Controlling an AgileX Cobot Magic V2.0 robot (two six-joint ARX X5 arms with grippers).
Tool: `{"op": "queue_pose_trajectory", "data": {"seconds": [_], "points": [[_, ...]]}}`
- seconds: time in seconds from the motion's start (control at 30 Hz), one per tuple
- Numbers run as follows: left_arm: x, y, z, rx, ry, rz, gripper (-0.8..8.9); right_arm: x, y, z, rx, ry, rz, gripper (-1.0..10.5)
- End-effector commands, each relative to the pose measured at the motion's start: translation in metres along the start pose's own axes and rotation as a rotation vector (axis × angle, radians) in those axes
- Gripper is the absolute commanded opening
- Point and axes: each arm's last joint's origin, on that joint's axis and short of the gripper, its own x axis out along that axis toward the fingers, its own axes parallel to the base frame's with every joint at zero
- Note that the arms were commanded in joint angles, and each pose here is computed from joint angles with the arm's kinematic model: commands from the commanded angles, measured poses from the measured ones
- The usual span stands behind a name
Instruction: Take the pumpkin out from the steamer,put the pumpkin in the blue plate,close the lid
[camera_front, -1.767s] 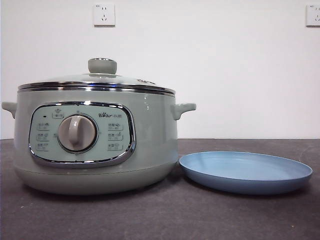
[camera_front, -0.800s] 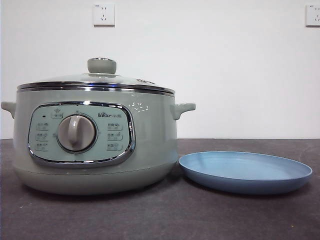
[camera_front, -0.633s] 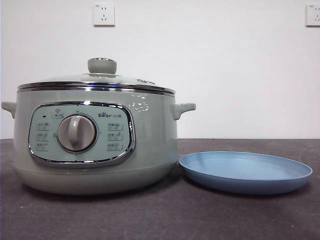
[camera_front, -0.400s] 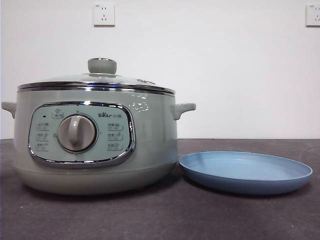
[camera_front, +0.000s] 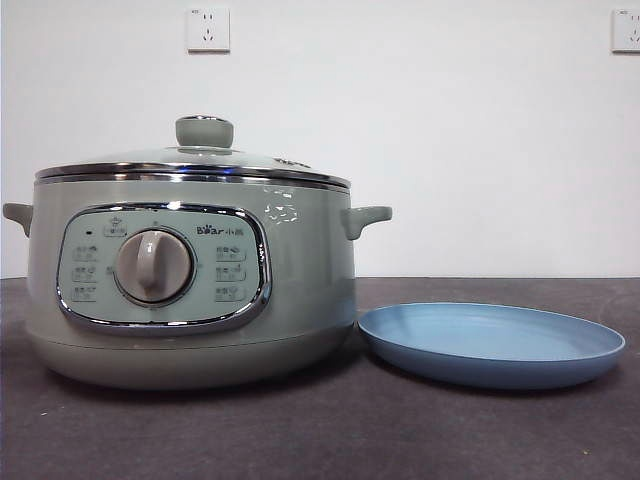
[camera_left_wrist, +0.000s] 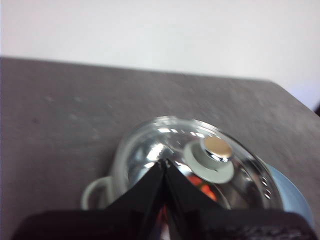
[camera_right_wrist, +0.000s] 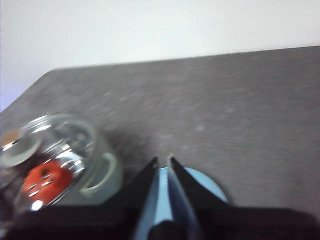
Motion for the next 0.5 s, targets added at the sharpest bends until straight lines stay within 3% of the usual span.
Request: {"op": "queue_pose_trajectory", "data": {"seconds": [0.03,0.17,0.2,0.3,0.33,0.5], "points": [[0.008,-0.001,0.005,0.028,0.039,-0.064,-0.08,0.004,0.001,0.007,-0.037,0.013,0.044,2.0],[0.013,-0.005,0.006,0.035,0.054,-0.125,0.18,0.009,-0.001,0.009,-0.029,0.031,0.042,3.7],[0.014,-0.005,0.006,0.038,0.052,-0.131,0.73,0.010,-0.001,0.008,-0.027,0.036,0.041,3.9],[0.015,-0.007,0.007,0.035,0.052,-0.138,3.73,0.012,-0.002,0.007,-0.020,0.055,0.037,4.2],[0.016,-0.008,0.006,0.034,0.054,-0.140,4.12,0.013,-0.002,0.006,-0.018,0.059,0.037,4.2],[0.021,-0.010,0.009,0.020,0.032,-0.149,4.09,0.014,-0.002,0.006,-0.008,0.063,0.039,4.2]]}}
